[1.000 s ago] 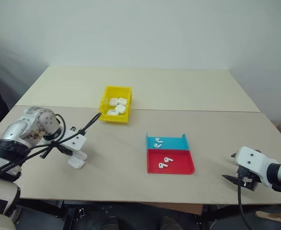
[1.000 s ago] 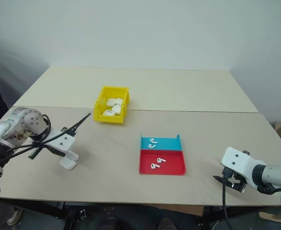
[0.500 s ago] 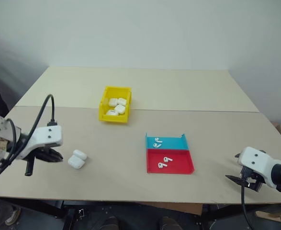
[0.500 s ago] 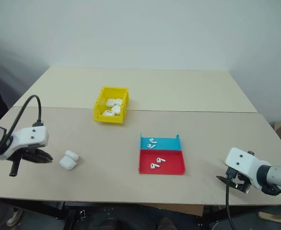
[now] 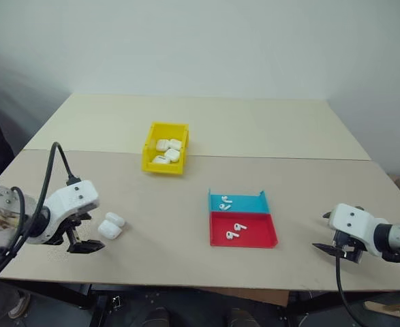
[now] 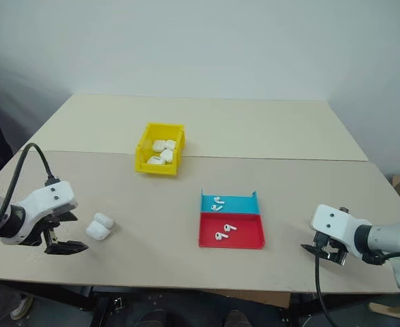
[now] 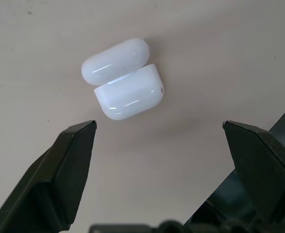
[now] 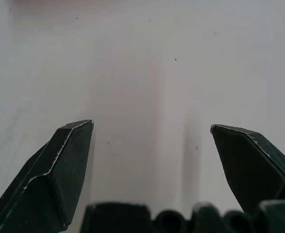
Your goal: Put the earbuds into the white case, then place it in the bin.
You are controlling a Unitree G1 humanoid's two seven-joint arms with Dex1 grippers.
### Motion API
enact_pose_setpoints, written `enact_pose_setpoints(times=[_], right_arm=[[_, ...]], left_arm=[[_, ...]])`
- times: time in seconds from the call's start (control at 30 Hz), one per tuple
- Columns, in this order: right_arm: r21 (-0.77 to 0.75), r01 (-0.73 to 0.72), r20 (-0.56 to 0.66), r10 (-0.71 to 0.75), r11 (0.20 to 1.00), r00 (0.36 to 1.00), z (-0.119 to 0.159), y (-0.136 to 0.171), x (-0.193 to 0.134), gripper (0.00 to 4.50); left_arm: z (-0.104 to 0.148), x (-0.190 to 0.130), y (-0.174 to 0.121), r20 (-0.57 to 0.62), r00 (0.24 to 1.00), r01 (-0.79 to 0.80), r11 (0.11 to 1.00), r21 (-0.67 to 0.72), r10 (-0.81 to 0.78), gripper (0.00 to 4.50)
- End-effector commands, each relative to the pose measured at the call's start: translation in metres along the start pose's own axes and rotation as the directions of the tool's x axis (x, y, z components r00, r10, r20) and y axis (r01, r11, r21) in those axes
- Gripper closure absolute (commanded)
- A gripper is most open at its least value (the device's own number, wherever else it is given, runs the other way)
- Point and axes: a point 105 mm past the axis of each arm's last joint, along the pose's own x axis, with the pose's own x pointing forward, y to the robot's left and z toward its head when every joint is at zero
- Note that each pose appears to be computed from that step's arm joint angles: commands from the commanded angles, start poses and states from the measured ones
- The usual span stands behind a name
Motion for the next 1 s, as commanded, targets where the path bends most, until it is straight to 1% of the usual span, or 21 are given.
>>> enact_pose_setpoints(times=[0.03, 0.13, 0.23, 0.33, 0.37, 0.47, 0.53, 0.6, 0.8, 1.0], right_arm=[[-0.026, 0.033, -0.003, -0.033, 0.999, 0.999, 0.001, -0.005, -0.008, 0.0], [-0.03, 0.026, -0.008, -0.027, 0.999, 1.0, 0.0, 0.0, -0.003, 0.0], [-0.03, 0.03, -0.001, -0.03, 0.999, 1.0, 0.003, 0.002, -0.001, 0.0], [-0.02, 0.038, 0.003, -0.038, 0.999, 0.999, 0.003, 0.003, -0.001, 0.0], [-0.016, 0.039, 0.0, -0.039, 0.999, 0.999, 0.002, 0.005, -0.002, 0.0], [-0.007, 0.042, -0.012, -0.042, 0.999, 0.999, -0.002, 0.009, -0.004, 0.0], [-0.004, 0.045, -0.022, -0.045, 0.999, 0.999, -0.005, 0.012, -0.004, 0.0], [-0.002, 0.047, -0.028, -0.047, 0.999, 0.999, -0.006, 0.014, -0.004, 0.0], [-0.004, 0.056, -0.048, -0.057, 0.998, 0.997, -0.01, 0.016, -0.005, 0.0], [-0.008, 0.06, -0.062, -0.06, 0.998, 0.996, -0.012, 0.016, -0.004, 0.0]], left_arm=[[0.004, -0.002, -0.003, -0.007, 1.0, -0.013, 0.999, -0.032, 0.012, 0.03], [0.0, 0.009, 0.01, -0.051, 0.997, -0.058, 0.996, -0.065, 0.055, 0.03], [-0.006, 0.018, 0.02, -0.108, 0.991, -0.08, 0.994, -0.07, 0.073, 0.03], [-0.007, 0.025, 0.028, -0.118, 0.991, -0.081, 0.991, -0.106, 0.068, 0.03], [-0.005, 0.027, 0.031, -0.107, 0.993, -0.068, 0.987, -0.144, 0.053, 0.03], [0.0, 0.032, 0.036, -0.095, 0.995, -0.05, 0.981, -0.185, 0.033, 0.03], [-0.001, 0.037, 0.039, -0.118, 0.992, -0.059, 0.98, -0.19, 0.037, 0.03], [-0.001, 0.04, 0.036, -0.118, 0.993, -0.026, 0.975, -0.219, 0.0, 0.03], [0.007, 0.047, 0.03, -0.104, 0.994, 0.008, 0.97, -0.244, -0.034, 0.03], [0.003, 0.055, 0.029, -0.157, 0.987, -0.021, 0.979, -0.205, -0.012, 0.03]])
